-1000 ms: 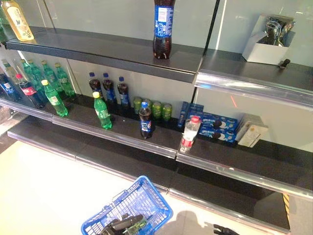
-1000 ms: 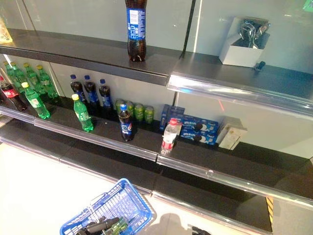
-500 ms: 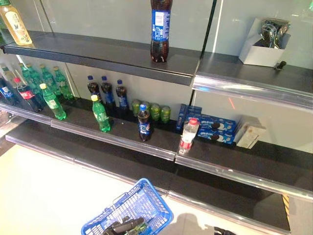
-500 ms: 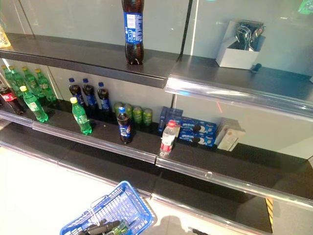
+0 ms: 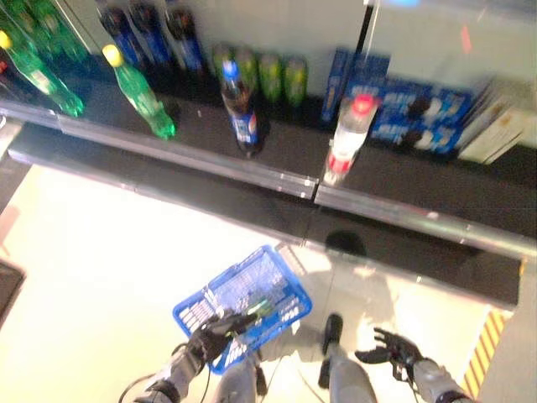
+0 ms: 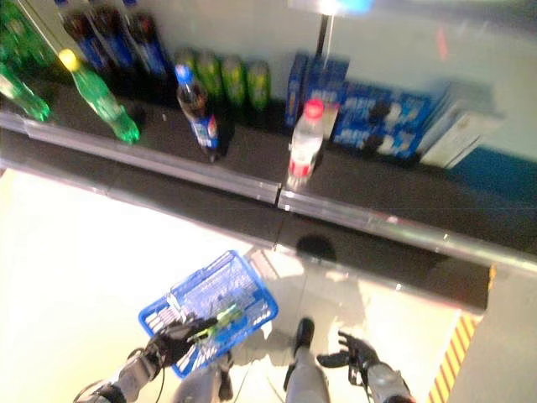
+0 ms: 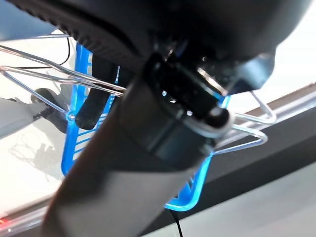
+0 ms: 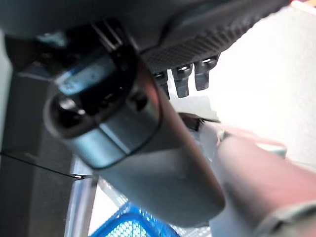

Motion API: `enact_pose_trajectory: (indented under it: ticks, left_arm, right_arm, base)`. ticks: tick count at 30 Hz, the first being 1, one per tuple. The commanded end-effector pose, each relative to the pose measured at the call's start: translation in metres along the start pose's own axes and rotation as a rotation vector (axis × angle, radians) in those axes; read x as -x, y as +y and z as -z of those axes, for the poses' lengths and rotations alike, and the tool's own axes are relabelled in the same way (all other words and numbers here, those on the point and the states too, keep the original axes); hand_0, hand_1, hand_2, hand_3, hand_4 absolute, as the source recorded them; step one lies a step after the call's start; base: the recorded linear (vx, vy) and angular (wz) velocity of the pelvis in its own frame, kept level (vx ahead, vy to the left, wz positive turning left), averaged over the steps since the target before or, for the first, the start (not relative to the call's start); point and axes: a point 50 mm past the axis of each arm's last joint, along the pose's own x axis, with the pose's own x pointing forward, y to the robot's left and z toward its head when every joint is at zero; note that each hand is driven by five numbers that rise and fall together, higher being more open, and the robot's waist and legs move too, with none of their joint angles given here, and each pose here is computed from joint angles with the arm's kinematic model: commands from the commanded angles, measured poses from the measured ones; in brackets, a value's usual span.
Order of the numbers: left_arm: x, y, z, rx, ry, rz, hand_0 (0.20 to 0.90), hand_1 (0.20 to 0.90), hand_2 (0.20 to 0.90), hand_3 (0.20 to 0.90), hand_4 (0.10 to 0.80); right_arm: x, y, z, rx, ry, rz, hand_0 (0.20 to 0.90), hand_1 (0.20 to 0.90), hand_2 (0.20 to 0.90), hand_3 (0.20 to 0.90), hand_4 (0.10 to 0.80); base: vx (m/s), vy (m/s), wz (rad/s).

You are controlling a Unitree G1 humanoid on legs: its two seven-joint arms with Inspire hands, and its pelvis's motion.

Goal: Pick up the drink and place into the basket.

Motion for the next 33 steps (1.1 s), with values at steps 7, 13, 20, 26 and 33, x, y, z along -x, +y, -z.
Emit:
enact_pose_trajectory:
  ticks: [7, 13, 20, 26, 33]
  left_arm:
    - [-0.003, -0.007, -0.069, -0.051, -0.225, 0.043, 0.3, 0.3, 0.3, 0.2, 0.1]
    - [-0.003, -0.009, -0.073, -0.049, -0.243, 0.048, 0.3, 0.3, 0.3, 0.2, 0.1]
    - [0.005, 0.006, -0.059, -0.054, -0.213, 0.013, 0.3, 0.3, 0.3, 0.2, 0.1]
    - [0.006, 0.0, -0.069, -0.062, -0.253, 0.031, 0.3, 0.3, 0.3, 0.2, 0.1]
    - [0.004, -0.013, -0.079, -0.061, -0.315, 0.056, 0.3, 0.3, 0.3, 0.2, 0.1]
  right_arm:
    - [0.0, -0.012, -0.084, -0.032, -0.373, 0.078, 0.9, 0.9, 0.9, 0.9, 0.8]
    - [0.007, -0.003, -0.114, -0.003, -0.54, 0.024, 0.9, 0.9, 0.9, 0.9, 0.8]
    - [0.016, 0.018, -0.119, 0.022, -0.64, -0.036, 0.9, 0.9, 0.9, 0.9, 0.8]
    - [0.035, 0.035, -0.152, 0.119, -0.814, -0.111, 0.9, 0.9, 0.9, 0.9, 0.8]
    - [0.074, 0.05, -0.193, 0.241, -1.069, -0.161, 0.9, 0.9, 0.9, 0.9, 0.8]
  base:
    - [-0.202, 0.033, -0.03]
    - [-0.095, -0.016, -0.06]
    - [0.056, -0.045, 0.06]
    - [0.03, -0.036, -0.02]
    - [-0.031, -0.011, 0.01]
